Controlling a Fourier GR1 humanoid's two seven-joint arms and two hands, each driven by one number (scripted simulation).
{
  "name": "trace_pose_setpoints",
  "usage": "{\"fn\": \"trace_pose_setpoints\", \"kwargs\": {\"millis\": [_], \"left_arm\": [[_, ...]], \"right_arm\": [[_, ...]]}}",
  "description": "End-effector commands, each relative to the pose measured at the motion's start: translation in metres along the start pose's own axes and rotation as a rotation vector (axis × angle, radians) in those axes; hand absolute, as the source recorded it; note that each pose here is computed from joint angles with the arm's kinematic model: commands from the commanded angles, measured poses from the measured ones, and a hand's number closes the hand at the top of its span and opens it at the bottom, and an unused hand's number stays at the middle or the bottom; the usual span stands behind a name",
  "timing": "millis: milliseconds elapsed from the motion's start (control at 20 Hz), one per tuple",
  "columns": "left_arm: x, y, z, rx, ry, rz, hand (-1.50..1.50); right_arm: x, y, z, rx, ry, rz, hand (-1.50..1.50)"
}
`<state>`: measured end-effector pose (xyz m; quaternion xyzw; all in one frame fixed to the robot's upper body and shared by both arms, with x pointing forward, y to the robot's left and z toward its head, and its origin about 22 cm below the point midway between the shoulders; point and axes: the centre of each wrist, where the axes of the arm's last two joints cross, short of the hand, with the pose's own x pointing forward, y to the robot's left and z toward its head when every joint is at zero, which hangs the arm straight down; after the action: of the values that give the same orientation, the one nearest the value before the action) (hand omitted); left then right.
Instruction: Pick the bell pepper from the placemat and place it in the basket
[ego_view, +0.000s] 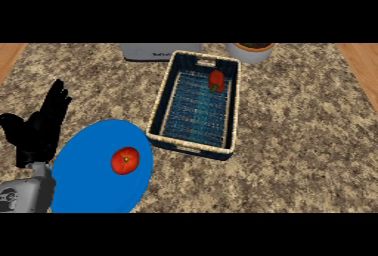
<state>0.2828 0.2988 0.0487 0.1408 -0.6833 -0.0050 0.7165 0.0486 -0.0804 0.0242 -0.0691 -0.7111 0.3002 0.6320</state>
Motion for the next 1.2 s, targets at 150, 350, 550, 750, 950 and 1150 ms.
{"fn": "trace_pose_setpoints", "kwargs": {"millis": [150,350,550,750,950,1150], "left_arm": [[-0.003,-0.005,0.004,-0.025,0.0,0.009,0.0],[0.003,-0.004,-0.004,-0.009,-0.002,0.002,0.0],[0.008,-0.005,-0.006,-0.019,-0.023,-0.007,0.0],[0.009,-0.011,-0.004,-0.033,-0.037,-0.005,0.0],[0.007,-0.011,-0.006,-0.039,-0.021,-0.001,0.0],[0.01,-0.012,-0.006,-0.06,-0.028,0.005,0.0]], "right_arm": [[0.058,-0.036,-0.029,-0.282,-0.134,-0.085,1.5],[0.054,-0.035,-0.037,-0.299,-0.126,-0.004,1.5],[0.055,-0.037,-0.04,-0.297,-0.093,0.045,1.5],[0.049,-0.036,-0.046,-0.31,-0.036,0.109,1.5],[0.049,-0.041,-0.052,-0.33,0.005,0.119,1.5],[0.044,-0.044,-0.063,-0.327,0.055,0.162,1.5]]}}
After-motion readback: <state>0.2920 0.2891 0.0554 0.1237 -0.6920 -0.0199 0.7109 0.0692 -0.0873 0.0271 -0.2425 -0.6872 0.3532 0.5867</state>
